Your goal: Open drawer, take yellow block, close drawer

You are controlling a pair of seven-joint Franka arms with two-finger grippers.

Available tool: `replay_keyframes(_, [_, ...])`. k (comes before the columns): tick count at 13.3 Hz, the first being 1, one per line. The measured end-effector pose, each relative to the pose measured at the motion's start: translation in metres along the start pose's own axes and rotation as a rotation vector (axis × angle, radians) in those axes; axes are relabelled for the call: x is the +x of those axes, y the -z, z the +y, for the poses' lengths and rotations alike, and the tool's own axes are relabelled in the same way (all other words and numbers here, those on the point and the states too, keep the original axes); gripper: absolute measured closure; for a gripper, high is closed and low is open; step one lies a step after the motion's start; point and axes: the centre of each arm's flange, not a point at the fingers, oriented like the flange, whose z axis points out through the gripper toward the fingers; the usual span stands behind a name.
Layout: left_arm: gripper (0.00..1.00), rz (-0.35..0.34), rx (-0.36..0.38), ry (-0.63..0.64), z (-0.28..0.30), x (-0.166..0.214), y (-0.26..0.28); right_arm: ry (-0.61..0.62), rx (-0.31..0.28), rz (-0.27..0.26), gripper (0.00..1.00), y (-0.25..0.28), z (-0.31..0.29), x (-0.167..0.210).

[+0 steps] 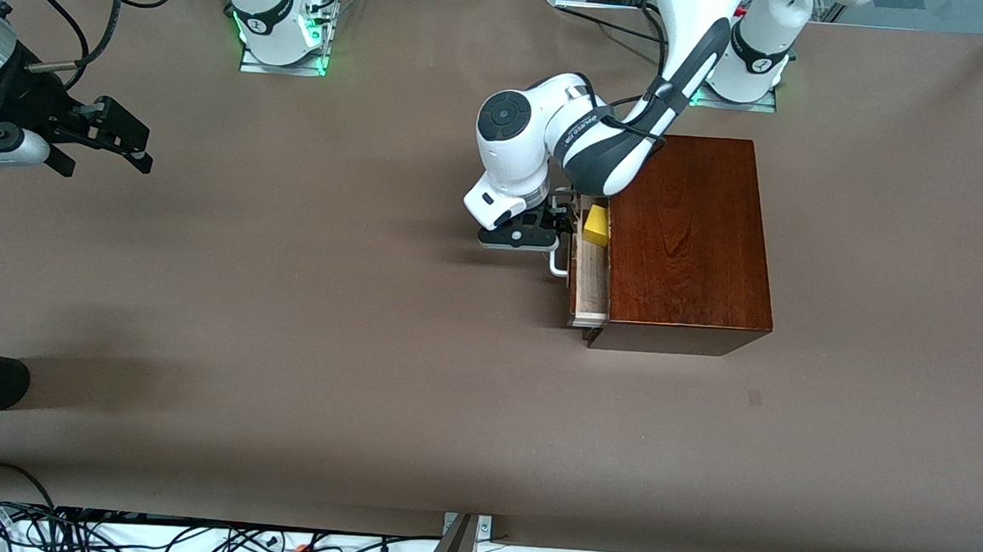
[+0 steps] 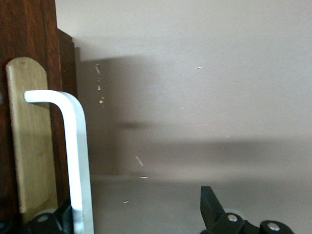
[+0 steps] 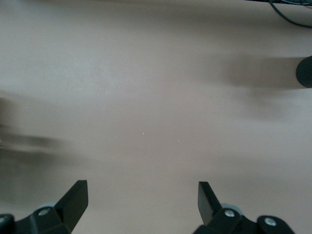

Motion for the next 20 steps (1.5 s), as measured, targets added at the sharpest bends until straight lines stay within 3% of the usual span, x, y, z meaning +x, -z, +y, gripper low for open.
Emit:
replay_keyframes(14, [0.0,0.02,-0.106,0.034,0.033,0.003,0.021,-0.006,-0.001,0.0,0.0,0.0,0.003,0.0])
replay_keyframes(18, [0.0,0.0,-0.077,0.022,0.037,-0.001,0.036,-0.006,-0.001,0.0,0.0,0.0,0.003,0.0])
replay_keyframes(20, [0.0,-0.002,-0.05,0.009,0.026,0.002,0.071,-0.005,-0.001,0.0,0.0,0.0,0.003,0.0])
